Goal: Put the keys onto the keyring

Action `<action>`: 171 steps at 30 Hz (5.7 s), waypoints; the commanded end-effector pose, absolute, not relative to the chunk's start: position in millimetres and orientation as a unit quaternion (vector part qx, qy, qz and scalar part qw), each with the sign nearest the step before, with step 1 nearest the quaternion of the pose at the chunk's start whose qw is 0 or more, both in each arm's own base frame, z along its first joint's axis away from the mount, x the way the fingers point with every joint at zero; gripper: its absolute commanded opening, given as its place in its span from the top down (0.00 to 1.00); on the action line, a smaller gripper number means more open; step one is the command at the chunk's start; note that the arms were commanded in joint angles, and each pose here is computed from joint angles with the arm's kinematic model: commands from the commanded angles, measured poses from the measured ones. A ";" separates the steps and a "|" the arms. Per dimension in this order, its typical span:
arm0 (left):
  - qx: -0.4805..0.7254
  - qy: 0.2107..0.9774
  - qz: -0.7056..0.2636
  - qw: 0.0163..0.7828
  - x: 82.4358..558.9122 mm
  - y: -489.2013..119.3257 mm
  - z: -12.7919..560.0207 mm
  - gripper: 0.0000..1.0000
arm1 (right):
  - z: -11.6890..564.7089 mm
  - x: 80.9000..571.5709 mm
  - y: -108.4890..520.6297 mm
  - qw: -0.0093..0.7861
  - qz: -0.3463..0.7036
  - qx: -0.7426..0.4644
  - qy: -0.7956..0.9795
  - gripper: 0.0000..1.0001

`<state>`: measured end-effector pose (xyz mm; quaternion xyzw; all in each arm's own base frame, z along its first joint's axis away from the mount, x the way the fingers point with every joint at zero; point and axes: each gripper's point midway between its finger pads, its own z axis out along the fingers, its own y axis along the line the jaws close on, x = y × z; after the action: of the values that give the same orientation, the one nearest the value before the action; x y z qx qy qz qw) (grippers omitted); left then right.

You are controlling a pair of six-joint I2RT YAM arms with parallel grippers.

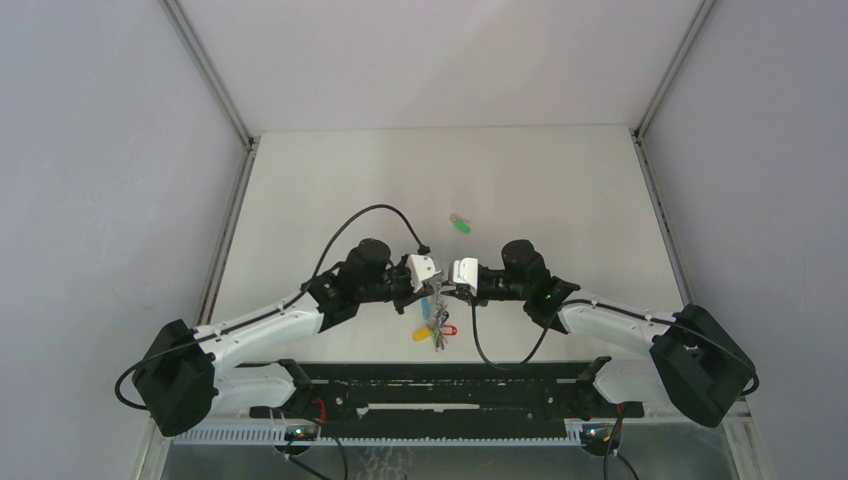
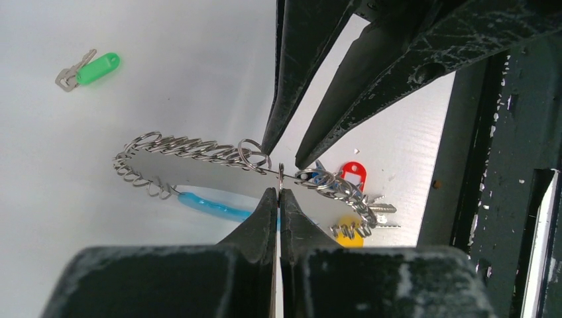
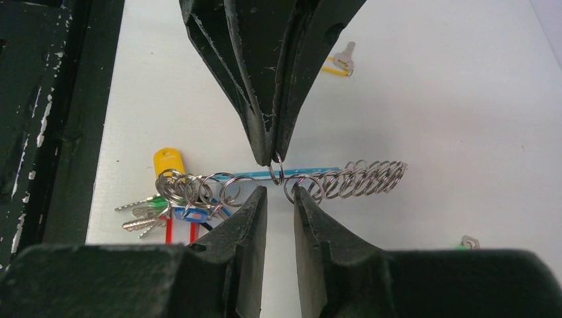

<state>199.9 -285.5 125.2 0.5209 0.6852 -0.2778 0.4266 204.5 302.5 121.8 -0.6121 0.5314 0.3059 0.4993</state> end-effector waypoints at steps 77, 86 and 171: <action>0.526 0.591 -0.328 0.516 203.5 -291.0 145.9 0.78 | 176.7 204.5 320.0 0.548 0.370 -0.590 0.463 1.00; 0.526 0.591 -0.330 0.516 203.7 -292.0 146.1 0.87 | 177.0 202.9 321.3 0.546 0.375 -0.591 0.460 1.00; 0.434 0.697 -0.248 0.514 244.3 -273.6 147.1 1.00 | -2.1 296.5 213.1 0.179 0.031 -0.208 0.961 0.90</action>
<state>234.9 -264.4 125.5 0.4432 0.7126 -0.2397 0.4882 363.8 237.8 13.1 -0.2155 0.9362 0.0652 0.2698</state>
